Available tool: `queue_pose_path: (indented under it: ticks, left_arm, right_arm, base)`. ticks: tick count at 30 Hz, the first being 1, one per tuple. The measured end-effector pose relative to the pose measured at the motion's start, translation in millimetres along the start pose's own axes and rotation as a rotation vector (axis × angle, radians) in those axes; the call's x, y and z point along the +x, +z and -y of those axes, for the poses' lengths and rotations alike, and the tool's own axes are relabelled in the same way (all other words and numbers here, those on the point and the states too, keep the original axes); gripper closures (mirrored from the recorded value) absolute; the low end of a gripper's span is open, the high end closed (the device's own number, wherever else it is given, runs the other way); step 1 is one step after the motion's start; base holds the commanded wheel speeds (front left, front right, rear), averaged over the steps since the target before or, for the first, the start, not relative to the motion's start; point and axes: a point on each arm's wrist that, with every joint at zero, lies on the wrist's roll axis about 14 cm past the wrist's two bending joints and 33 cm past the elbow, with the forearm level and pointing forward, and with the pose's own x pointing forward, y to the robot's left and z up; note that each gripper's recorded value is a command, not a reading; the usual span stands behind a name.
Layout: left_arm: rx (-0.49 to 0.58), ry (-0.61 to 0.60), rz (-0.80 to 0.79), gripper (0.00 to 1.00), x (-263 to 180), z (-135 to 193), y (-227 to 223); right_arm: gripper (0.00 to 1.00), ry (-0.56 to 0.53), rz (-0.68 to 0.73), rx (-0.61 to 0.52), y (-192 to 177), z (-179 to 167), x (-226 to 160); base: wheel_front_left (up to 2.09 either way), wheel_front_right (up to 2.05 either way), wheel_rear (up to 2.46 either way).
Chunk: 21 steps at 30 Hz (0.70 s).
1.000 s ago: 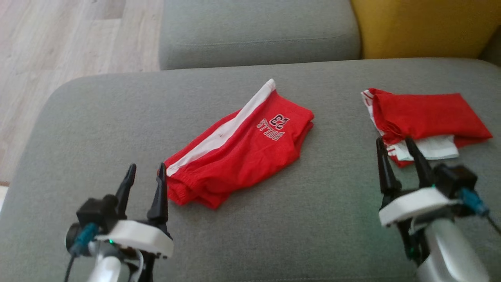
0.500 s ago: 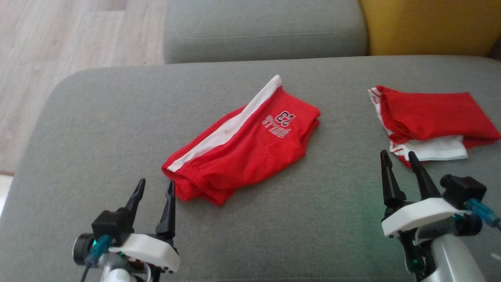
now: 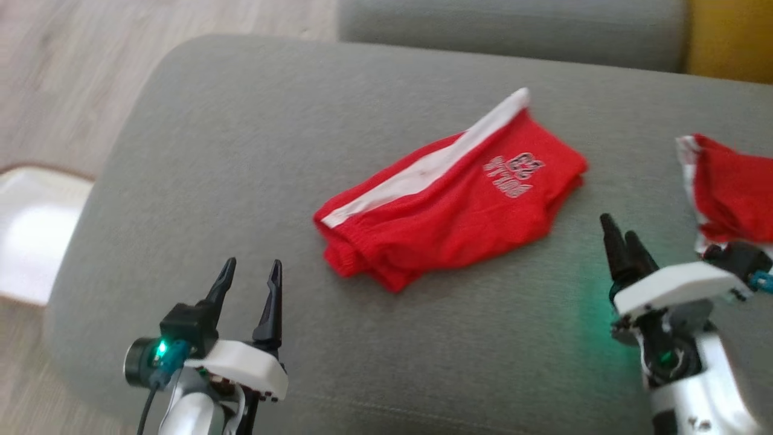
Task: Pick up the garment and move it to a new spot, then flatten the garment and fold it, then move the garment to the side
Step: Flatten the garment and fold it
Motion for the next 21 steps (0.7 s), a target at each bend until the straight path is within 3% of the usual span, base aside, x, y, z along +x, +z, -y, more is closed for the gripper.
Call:
queue_pose_path:
  ticks: [9, 14, 21]
  left_arm:
    - [0.002, 0.091, -0.042, 0.0, -6, -26, -10]
    - [0.005, 0.161, -0.055, 0.0, -10, -43, -12]
    - [0.009, 0.212, -0.049, 0.0, -9, -55, -8]
  right_arm:
    - [0.0, -0.017, -0.174, 0.158, -34, -4, 56]
    - [0.0, -0.023, -0.206, 0.226, -35, -11, 87]
    - [0.0, -0.053, -0.262, 0.203, -37, -10, 117]
  base:
    - [0.0, 0.0, 0.0]
    - [0.0, 0.0, 0.0]
    - [0.0, 0.0, 0.0]
